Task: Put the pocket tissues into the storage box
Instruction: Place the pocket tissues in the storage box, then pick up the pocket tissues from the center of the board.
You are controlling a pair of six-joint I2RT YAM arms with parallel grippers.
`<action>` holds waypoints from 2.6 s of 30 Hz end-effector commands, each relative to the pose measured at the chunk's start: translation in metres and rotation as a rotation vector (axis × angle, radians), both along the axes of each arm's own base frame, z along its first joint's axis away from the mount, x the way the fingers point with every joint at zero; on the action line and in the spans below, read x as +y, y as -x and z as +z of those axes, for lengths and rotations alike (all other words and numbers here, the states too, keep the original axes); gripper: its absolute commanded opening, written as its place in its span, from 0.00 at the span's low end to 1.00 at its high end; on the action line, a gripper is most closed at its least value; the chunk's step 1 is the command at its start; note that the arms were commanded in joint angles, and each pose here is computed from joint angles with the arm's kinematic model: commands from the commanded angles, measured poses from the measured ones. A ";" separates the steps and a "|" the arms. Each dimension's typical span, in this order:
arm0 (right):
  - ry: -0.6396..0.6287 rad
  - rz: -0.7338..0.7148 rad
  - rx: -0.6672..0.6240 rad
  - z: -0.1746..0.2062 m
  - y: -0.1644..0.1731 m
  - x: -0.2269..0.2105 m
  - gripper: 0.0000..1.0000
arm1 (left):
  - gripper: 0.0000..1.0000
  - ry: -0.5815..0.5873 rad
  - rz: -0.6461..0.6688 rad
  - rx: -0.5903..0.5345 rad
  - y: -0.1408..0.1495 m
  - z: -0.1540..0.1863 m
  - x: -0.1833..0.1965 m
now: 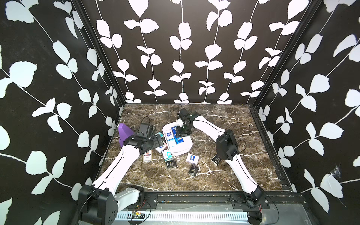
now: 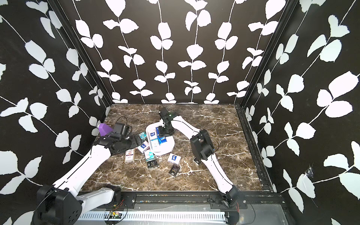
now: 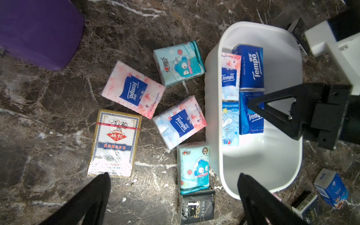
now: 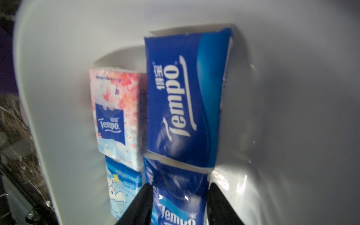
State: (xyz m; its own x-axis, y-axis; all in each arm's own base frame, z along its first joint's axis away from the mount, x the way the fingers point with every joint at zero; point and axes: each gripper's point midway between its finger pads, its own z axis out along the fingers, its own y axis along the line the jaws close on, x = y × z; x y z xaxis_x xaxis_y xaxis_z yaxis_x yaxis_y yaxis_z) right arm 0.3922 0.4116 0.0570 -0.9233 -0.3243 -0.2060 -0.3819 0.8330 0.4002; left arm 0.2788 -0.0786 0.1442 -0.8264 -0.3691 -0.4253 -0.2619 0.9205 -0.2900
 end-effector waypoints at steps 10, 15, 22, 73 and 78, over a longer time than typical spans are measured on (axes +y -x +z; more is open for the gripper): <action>-0.137 0.092 -0.250 0.121 0.022 -0.021 0.66 | 0.99 0.082 -0.026 0.001 -0.006 -0.001 -0.015; -0.076 0.166 -0.250 0.103 0.062 -0.061 0.75 | 0.99 0.164 -0.020 0.016 -0.014 -0.006 -0.030; 0.003 0.188 -0.232 0.068 0.108 -0.110 0.99 | 0.99 0.241 0.000 0.030 -0.015 -0.009 -0.041; 0.272 0.485 -0.266 -0.014 0.156 -0.093 0.33 | 0.99 0.202 0.092 0.030 0.048 -0.004 -0.008; 0.238 0.448 -0.291 0.007 0.157 -0.094 0.23 | 0.99 0.215 0.081 0.022 0.038 -0.006 -0.013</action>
State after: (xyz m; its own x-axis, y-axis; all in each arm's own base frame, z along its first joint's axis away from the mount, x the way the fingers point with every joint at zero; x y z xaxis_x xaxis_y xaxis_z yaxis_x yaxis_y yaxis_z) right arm 0.2371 0.3144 0.0383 -0.5929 -0.7646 -0.2527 -0.7950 0.6058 0.0320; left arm 0.2358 -0.0897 0.1425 -0.7975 -0.5174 -0.3103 -0.3462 0.8137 -0.4670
